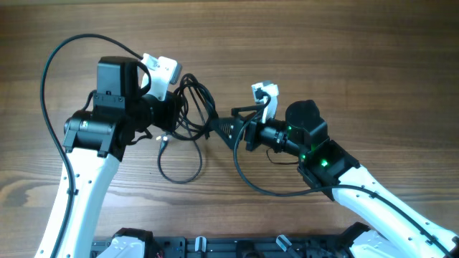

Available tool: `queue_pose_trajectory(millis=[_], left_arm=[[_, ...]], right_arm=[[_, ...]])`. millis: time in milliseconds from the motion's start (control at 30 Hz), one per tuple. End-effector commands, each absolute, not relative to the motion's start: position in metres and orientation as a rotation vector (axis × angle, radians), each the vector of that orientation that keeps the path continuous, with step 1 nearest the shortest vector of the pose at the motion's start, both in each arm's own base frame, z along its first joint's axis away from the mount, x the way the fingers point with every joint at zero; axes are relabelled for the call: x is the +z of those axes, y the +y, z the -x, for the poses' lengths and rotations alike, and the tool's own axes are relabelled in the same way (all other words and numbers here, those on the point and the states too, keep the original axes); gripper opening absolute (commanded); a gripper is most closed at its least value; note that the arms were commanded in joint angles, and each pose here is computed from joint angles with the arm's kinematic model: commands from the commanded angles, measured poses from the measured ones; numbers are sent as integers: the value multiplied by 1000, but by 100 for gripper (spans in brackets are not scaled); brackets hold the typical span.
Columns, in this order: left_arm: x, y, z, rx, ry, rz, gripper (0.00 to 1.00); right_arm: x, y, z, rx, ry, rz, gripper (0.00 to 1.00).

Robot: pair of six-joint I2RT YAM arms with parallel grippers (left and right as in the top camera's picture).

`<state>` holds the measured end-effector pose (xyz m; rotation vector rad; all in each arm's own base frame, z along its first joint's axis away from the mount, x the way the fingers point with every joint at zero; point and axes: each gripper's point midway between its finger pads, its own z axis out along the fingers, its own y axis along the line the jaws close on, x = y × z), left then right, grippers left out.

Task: Untangle cables

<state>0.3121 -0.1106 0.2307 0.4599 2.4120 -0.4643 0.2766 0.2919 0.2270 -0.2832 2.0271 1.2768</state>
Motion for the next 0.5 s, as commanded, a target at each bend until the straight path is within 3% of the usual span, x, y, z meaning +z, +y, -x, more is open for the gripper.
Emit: queue_pose_trajectory(millis=[0,200,467], left_arm=[[229,-107,-313,-465,2435,-393,4],[232,-115,-309,-547,2431,-387,4],[233,-119,-307,-598,2446,-332,4]], right_arm=[[234,285,-287,1198,1990,242,99],[234,289,-281,1080,1899,502,86],[245,305,-264,1042,1753,731,80]])
